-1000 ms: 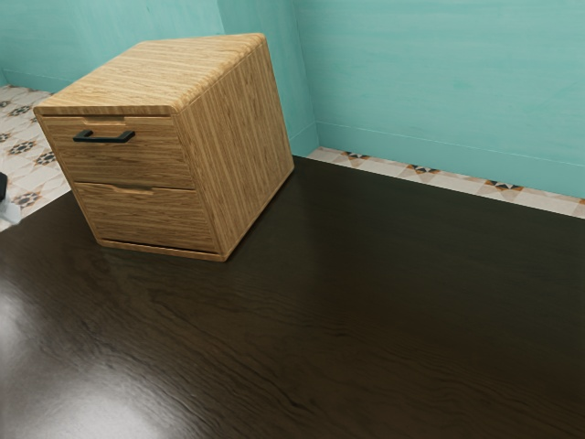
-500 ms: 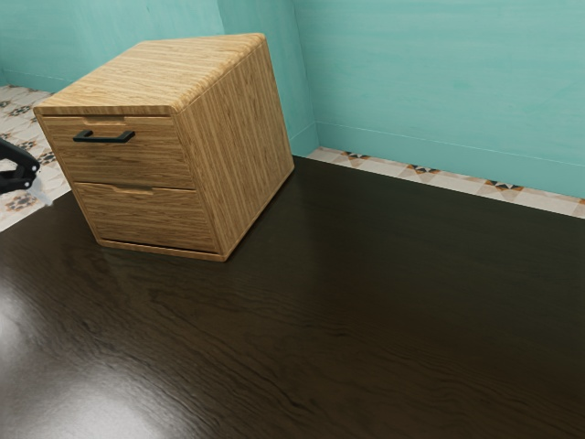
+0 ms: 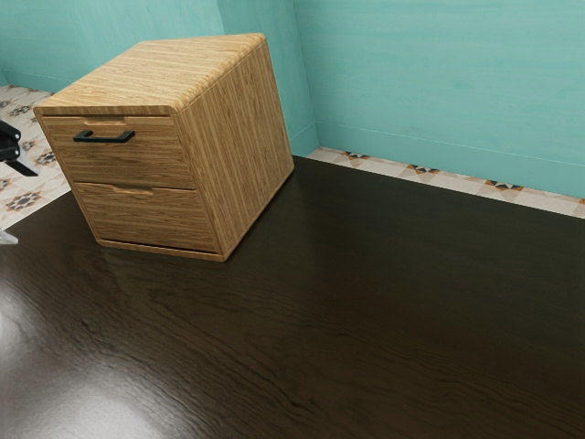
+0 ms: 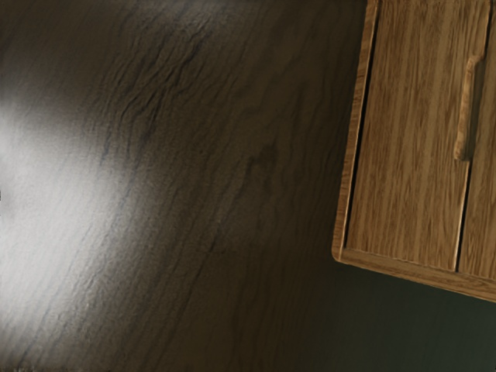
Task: Pull the drawer handle with one arm to open the drawer
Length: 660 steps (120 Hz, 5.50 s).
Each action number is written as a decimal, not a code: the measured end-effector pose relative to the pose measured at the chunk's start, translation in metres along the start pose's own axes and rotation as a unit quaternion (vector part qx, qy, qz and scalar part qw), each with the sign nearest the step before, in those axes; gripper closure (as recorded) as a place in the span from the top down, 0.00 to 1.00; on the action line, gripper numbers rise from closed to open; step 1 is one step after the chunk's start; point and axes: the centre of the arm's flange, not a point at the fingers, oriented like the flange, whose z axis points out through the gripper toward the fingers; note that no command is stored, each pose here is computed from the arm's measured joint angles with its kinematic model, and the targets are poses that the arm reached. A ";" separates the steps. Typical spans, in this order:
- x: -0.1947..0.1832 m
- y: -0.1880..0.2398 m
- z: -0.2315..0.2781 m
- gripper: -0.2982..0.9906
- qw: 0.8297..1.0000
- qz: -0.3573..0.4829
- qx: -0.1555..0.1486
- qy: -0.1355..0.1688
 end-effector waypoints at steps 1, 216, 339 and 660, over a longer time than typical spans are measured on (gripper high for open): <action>0.000 0.000 0.001 0.77 1.000 -0.003 0.001 0.000; 0.041 0.115 0.098 0.77 0.994 -0.086 0.063 0.034; 0.084 0.216 0.158 0.77 0.998 -0.038 0.038 0.039; 0.070 0.215 0.181 0.77 0.998 0.013 0.024 0.065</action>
